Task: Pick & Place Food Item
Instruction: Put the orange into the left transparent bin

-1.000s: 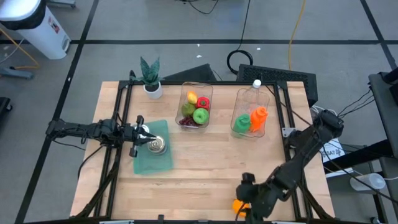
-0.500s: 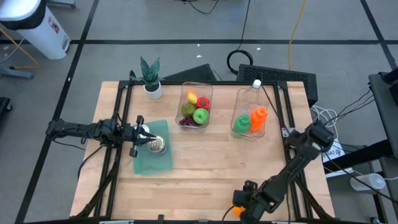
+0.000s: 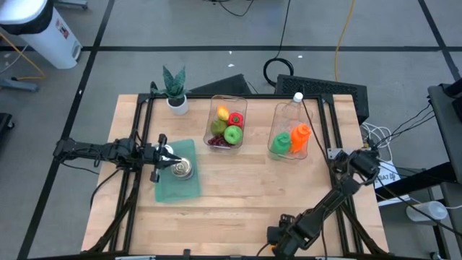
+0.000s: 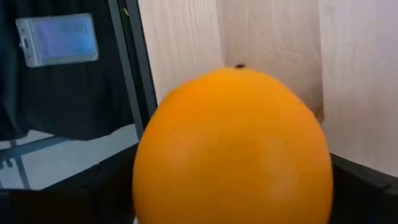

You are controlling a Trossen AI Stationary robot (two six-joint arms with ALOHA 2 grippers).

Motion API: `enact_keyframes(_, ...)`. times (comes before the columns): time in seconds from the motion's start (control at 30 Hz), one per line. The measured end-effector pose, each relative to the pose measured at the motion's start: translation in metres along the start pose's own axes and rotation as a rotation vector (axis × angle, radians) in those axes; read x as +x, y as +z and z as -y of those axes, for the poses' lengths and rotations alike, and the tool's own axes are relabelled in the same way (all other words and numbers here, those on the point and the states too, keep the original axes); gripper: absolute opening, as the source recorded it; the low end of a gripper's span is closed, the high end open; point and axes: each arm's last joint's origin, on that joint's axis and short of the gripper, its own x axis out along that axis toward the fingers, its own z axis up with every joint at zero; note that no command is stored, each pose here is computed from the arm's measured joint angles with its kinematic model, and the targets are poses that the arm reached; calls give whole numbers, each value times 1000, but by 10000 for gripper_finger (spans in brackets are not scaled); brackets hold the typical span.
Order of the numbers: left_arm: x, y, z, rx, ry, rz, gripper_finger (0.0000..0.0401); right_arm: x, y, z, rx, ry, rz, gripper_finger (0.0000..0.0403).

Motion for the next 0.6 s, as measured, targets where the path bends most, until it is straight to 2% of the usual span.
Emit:
enact_keyframes(0.17, 0, 0, 0, 0, 0, -1, 51, -1, 7, 2, -75, 14, 20, 316)
enact_keyframes(0.37, 0, 0, 0, 0, 0, 1, 51, -4, 30, 8, -209, 54, 108, 314)
enact_keyframes(0.47, 0, 0, 0, 0, 0, 1, 51, -20, 50, 17, -280, 71, 185, 314)
enact_keyframes(0.6, 0, 0, 0, 0, 0, 1, 51, -63, 83, 38, -354, 80, 361, 314)
